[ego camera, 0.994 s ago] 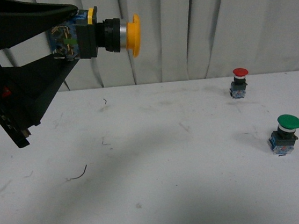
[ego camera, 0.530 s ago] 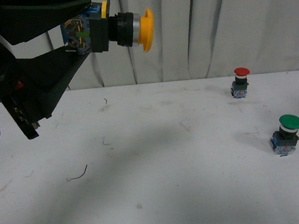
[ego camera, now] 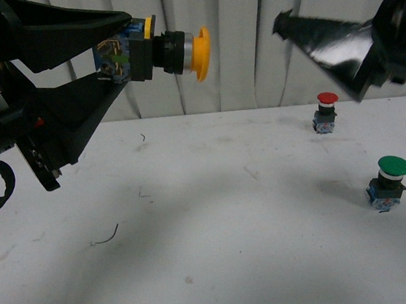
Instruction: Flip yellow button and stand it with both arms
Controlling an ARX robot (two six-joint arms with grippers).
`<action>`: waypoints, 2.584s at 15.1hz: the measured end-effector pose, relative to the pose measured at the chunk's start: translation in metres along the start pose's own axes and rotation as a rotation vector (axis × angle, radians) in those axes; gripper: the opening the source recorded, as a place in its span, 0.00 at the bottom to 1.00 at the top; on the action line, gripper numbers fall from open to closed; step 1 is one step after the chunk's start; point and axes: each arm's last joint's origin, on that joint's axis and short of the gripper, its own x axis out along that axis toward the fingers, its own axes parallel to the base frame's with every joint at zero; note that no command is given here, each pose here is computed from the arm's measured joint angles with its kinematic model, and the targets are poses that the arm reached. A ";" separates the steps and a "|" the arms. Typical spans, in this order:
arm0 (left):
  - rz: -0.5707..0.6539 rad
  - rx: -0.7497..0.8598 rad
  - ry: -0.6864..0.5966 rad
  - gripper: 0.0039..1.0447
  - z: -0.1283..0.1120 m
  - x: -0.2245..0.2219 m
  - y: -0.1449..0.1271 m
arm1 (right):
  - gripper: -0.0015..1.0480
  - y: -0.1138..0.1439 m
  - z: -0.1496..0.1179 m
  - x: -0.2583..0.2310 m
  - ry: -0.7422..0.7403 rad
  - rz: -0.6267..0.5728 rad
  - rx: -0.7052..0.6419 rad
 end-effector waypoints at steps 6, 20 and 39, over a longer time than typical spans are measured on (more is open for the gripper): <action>0.004 -0.004 0.008 0.34 0.000 0.000 0.002 | 0.94 -0.019 -0.027 0.032 0.051 -0.037 0.284; 0.019 -0.012 0.006 0.34 0.000 -0.003 0.006 | 0.84 -0.008 -0.047 0.066 0.106 0.025 0.402; 0.062 -0.062 -0.108 0.94 0.029 -0.024 0.016 | 0.34 -0.017 -0.043 0.064 0.085 -0.003 0.407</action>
